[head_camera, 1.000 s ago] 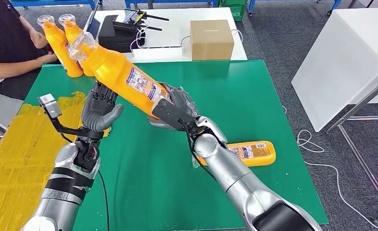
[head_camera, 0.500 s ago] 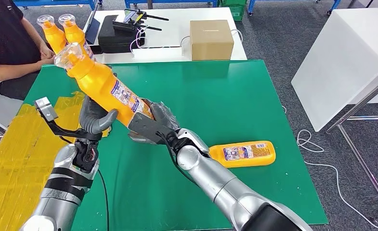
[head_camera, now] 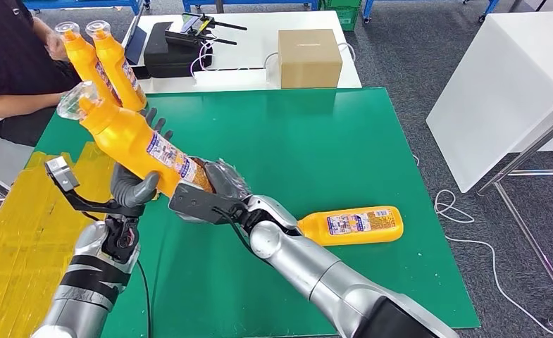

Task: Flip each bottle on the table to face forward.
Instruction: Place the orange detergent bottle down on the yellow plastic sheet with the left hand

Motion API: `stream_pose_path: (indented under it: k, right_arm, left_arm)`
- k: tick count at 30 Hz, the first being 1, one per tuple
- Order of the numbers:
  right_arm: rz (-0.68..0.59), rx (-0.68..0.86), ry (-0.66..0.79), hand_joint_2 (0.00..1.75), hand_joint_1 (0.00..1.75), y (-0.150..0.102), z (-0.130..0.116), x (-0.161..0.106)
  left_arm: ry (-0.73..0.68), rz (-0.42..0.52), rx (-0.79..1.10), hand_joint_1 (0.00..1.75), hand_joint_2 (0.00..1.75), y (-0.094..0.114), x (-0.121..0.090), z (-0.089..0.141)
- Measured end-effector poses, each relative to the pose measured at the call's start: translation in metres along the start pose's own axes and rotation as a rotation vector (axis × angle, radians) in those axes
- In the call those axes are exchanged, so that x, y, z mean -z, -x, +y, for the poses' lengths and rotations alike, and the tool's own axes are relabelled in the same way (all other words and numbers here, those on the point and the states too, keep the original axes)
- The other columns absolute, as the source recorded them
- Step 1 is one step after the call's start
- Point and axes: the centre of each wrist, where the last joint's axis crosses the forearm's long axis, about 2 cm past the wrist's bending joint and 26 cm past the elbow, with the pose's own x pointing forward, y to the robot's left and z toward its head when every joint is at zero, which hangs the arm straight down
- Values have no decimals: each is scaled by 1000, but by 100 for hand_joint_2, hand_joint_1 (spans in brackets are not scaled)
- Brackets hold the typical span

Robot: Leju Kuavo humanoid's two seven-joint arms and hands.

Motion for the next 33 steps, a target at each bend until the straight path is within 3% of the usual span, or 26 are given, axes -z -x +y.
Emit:
stream_pose_path:
  k: [1,2,4,6,8,10,13,17,33]
  right_arm:
    - [0,-2,-2,175,175,0,0,0]
    - [0,-4,-4,175,175,0,1,0]
    - [1,-6,-8,175,175,0,1,0]
    - [3,-7,-13,175,175,0,2,0]
    - [6,-8,-18,175,175,1,3,0]
    - [9,-10,-23,175,175,2,4,0]
    - [15,-10,-32,175,175,3,6,-1]
    - [31,-3,-53,175,175,5,11,-2]
    - [67,-15,-107,175,175,11,20,-3]
  left_arm:
    - [4,0,-1,133,175,0,0,0]
    - [9,1,-1,147,175,0,0,0]
    - [21,3,-2,139,175,0,-1,1]
    - [31,6,0,120,175,-1,-1,2]
    - [39,11,4,128,175,-1,-2,3]
    - [43,14,7,154,175,-1,-2,4]
    - [53,20,19,156,175,-1,-3,5]
    - [83,35,49,175,175,-1,-2,7]
    - [162,74,95,175,175,2,-2,14]
